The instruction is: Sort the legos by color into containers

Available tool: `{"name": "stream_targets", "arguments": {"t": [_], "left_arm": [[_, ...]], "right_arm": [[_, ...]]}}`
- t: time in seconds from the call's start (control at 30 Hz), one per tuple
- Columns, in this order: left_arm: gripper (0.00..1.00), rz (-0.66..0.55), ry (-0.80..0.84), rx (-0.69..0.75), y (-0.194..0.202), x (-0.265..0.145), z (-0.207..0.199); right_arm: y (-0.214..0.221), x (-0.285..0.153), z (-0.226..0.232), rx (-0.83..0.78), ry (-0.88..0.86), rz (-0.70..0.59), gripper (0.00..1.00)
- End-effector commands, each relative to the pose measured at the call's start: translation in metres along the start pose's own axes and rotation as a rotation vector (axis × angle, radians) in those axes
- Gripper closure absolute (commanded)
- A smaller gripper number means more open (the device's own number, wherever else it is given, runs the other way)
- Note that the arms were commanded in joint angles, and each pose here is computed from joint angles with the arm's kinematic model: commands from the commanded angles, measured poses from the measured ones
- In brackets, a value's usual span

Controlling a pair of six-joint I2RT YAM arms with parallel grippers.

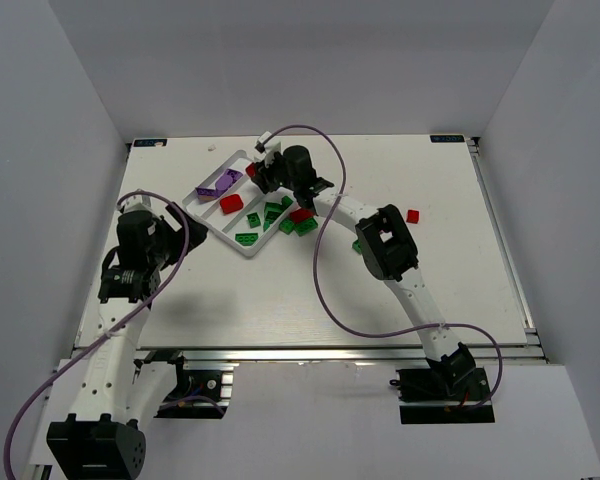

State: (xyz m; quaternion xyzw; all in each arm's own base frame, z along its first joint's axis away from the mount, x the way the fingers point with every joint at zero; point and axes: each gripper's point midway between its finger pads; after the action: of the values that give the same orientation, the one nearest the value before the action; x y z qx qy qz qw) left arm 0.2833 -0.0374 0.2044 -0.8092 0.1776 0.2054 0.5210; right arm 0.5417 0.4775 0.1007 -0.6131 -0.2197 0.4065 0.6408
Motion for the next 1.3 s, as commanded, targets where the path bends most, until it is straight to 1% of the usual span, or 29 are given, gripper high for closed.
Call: {"name": "stream_targets", "arguments": {"t": [0.0, 0.07, 0.13, 0.23, 0.27, 0.3, 0.33, 0.4, 0.43, 0.47, 0.5, 0.53, 0.57, 0.6, 0.67, 0.7, 0.73, 0.77, 0.8, 0.83, 0.87, 0.93, 0.97, 1.03, 1.07, 1.13, 1.17, 1.2, 1.27], "left_arm": [[0.02, -0.022, 0.045, 0.017, -0.011, -0.002, -0.011], [0.02, -0.020, 0.053, 0.020, -0.011, -0.002, -0.012], [0.02, -0.021, 0.060, 0.022, -0.013, -0.002, -0.014], [0.02, -0.021, 0.067, 0.023, -0.013, -0.001, -0.015], [0.02, -0.023, 0.069, 0.021, -0.014, -0.001, -0.016], [0.02, -0.022, 0.072, 0.020, -0.013, -0.001, -0.016], [0.02, -0.024, 0.075, 0.014, -0.012, 0.000, -0.016], [0.03, -0.026, 0.088, 0.004, -0.010, 0.001, -0.018], [0.05, -0.034, 0.095, -0.007, -0.010, 0.001, -0.019], [0.06, -0.037, 0.108, -0.011, -0.008, 0.003, -0.020], [0.07, -0.040, 0.115, -0.018, -0.007, 0.004, -0.020], [0.10, -0.053, 0.126, -0.025, -0.009, 0.005, -0.022], [0.13, -0.048, 0.129, -0.028, -0.006, 0.007, -0.022], [0.16, -0.043, 0.144, -0.029, -0.004, 0.008, -0.024], [0.22, -0.051, 0.158, -0.035, -0.006, 0.011, -0.026], [0.28, -0.047, 0.163, -0.036, -0.004, 0.013, -0.026], [0.32, -0.041, 0.176, -0.044, -0.003, 0.014, -0.029], [0.37, -0.048, 0.186, -0.045, -0.005, 0.014, -0.031], [0.44, -0.045, 0.192, -0.049, -0.004, 0.015, -0.032], [0.44, -0.045, 0.204, -0.054, -0.004, 0.015, -0.034], [0.44, -0.045, 0.208, -0.056, -0.004, 0.016, -0.035], [0.42, -0.037, 0.211, -0.057, -0.004, 0.017, -0.036], [0.40, -0.034, 0.209, -0.056, -0.004, 0.017, -0.036], [0.33, -0.026, 0.205, -0.056, -0.005, 0.018, -0.036], [0.32, -0.023, 0.202, -0.057, -0.005, 0.018, -0.035], [0.30, -0.023, 0.201, -0.064, -0.005, 0.018, -0.035], [0.30, -0.021, 0.204, -0.064, -0.005, 0.018, -0.036], [0.30, -0.020, 0.203, -0.066, -0.004, 0.018, -0.036], [0.29, -0.016, 0.203, -0.071, -0.002, 0.018, -0.035]], "right_arm": [[-0.035, -0.001, 0.004, -0.029, -0.018, -0.100, 0.48], [-0.040, 0.000, 0.006, -0.038, -0.033, -0.110, 0.43], [-0.043, 0.000, 0.007, -0.038, -0.036, -0.114, 0.41], [-0.064, -0.011, 0.006, -0.046, -0.040, -0.127, 0.35], [-0.065, -0.016, 0.010, -0.051, -0.074, -0.115, 0.32], [-0.072, -0.023, 0.010, -0.068, -0.090, -0.114, 0.32], [-0.099, -0.040, 0.017, -0.091, -0.146, -0.140, 0.34], [-0.095, -0.059, 0.020, -0.098, -0.199, -0.088, 0.47], [-0.116, -0.076, 0.019, -0.117, -0.215, -0.100, 0.55], [-0.107, -0.087, 0.026, -0.108, -0.265, -0.044, 0.78], [-0.095, -0.096, 0.025, -0.099, -0.277, 0.001, 0.90], [-0.105, -0.110, 0.023, -0.122, -0.267, 0.007, 1.00], [-0.098, -0.115, 0.020, -0.115, -0.247, 0.043, 1.00], [-0.074, -0.126, 0.018, -0.078, -0.227, 0.140, 1.00], [-0.064, -0.140, 0.011, -0.083, -0.166, 0.203, 1.00], [-0.056, -0.147, 0.009, -0.069, -0.147, 0.234, 0.99], [-0.040, -0.159, 0.007, -0.042, -0.129, 0.290, 0.91], [-0.033, -0.164, 0.006, -0.028, -0.113, 0.314, 0.78], [-0.028, -0.169, 0.005, -0.010, -0.100, 0.331, 0.72], [-0.023, -0.176, 0.001, 0.014, -0.082, 0.349, 0.66], [-0.012, -0.180, -0.001, 0.042, -0.068, 0.377, 0.54], [-0.005, -0.185, -0.006, 0.090, -0.052, 0.399, 0.46], [0.001, -0.188, -0.003, 0.098, -0.073, 0.418, 0.39], [0.013, -0.189, -0.005, 0.006, -0.127, 0.450, 0.36], [0.016, -0.193, 0.001, -0.033, -0.186, 0.474, 0.34], [0.024, -0.194, -0.011, -0.183, -0.243, 0.482, 0.38], [0.026, -0.196, -0.011, -0.199, -0.287, 0.477, 0.41], [0.019, -0.195, -0.015, -0.236, -0.314, 0.454, 0.43], [0.019, -0.193, -0.027, -0.301, -0.365, 0.429, 0.46]]}}
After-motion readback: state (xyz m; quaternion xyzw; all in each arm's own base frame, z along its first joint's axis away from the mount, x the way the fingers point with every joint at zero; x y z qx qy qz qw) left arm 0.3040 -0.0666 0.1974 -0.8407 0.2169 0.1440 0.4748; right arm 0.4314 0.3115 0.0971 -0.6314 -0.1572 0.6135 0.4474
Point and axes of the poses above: each gripper's point midway between its finger pads, its own x axis out along the fingers, its own z axis along the line the jaws close on, y = z × x, and after that the axes turned 12 degrees about x, right-handed
